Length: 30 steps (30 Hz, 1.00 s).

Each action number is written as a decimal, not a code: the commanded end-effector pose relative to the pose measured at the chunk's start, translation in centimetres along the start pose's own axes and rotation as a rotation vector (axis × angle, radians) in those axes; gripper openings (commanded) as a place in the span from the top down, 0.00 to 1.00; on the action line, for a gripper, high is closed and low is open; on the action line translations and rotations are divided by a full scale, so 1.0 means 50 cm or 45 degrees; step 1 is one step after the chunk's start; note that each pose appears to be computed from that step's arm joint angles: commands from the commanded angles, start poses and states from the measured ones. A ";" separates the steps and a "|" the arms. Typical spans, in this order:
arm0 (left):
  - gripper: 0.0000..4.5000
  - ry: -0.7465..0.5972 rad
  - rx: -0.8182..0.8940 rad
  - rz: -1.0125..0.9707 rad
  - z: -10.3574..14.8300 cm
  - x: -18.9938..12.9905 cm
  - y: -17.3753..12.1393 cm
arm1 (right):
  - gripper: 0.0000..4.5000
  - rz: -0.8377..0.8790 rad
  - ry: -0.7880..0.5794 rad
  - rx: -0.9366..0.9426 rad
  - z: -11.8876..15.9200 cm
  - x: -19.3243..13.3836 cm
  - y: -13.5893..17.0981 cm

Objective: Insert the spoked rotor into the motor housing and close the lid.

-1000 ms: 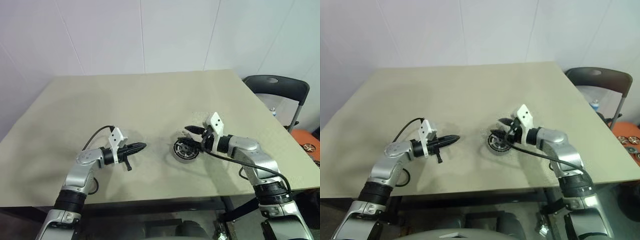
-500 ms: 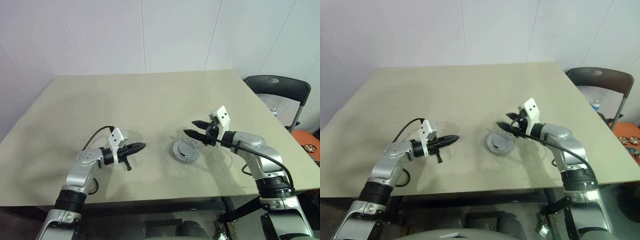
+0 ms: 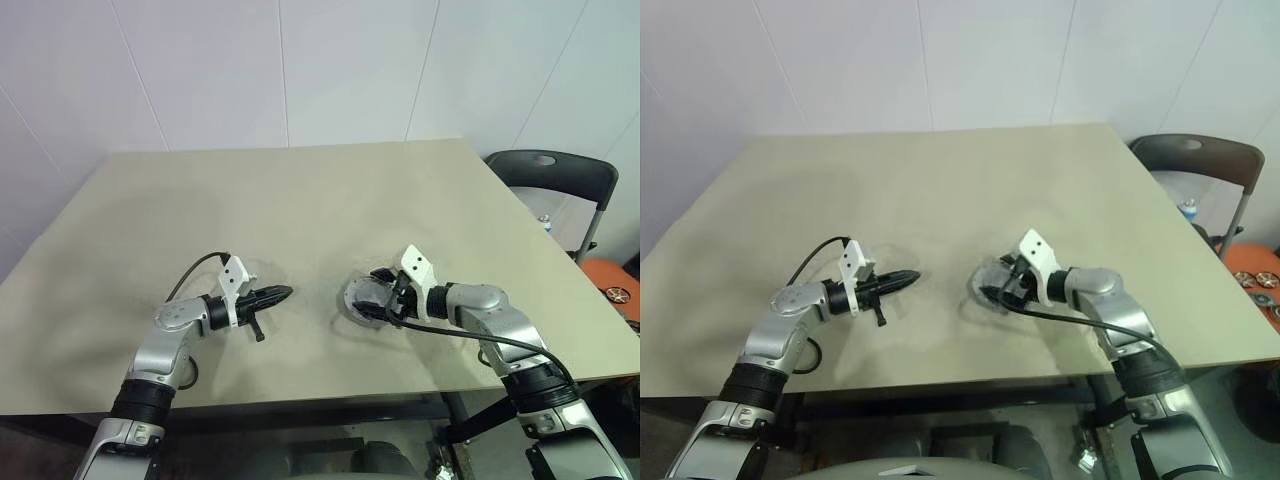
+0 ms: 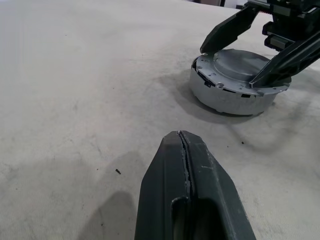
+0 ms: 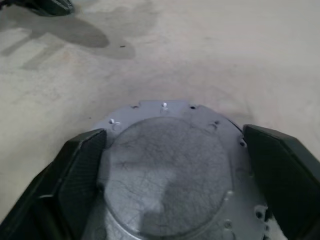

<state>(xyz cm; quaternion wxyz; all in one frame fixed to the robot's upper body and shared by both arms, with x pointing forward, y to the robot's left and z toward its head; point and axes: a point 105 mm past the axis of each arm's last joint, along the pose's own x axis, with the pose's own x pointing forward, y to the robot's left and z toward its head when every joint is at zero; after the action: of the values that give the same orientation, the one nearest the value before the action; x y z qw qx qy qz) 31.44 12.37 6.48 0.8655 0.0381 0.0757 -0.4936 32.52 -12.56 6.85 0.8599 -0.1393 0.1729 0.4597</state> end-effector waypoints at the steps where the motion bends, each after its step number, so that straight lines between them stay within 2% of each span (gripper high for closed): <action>1: 1.00 -0.032 0.053 0.007 0.022 -0.002 0.006 | 0.01 0.007 0.068 -0.056 -0.015 0.000 0.001; 4: 1.00 -0.031 0.054 0.009 0.021 -0.002 0.006 | 0.01 -0.003 0.056 -0.047 -0.014 0.003 -0.001; 8: 1.00 -0.031 0.056 0.005 0.022 -0.001 0.004 | 0.28 0.017 0.021 -0.035 -0.005 0.006 0.008; 11: 1.00 -0.033 0.057 0.004 0.023 0.001 0.004 | 0.29 0.037 0.004 -0.011 -0.003 0.007 0.012; 17: 1.00 -0.037 0.058 0.004 0.025 0.002 0.004 | 0.29 0.017 -0.142 0.129 0.035 -0.011 -0.014; 23: 1.00 -0.040 0.054 -0.001 0.025 0.003 0.004 | 0.29 0.010 -0.090 0.110 0.018 -0.012 -0.017; 27: 1.00 -0.042 0.056 -0.002 0.027 0.002 0.003 | 0.29 -0.016 -0.030 0.013 0.001 -0.003 -0.011; 30: 1.00 -0.042 0.055 -0.004 0.027 0.001 0.002 | 0.29 -0.041 -0.045 -0.002 0.004 0.001 -0.011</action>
<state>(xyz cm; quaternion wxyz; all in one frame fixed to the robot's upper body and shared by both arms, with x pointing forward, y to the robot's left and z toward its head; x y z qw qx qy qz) 31.45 12.36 6.49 0.8657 0.0384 0.0749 -0.4935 32.68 -12.59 6.63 0.8637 -0.1215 0.1666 0.4599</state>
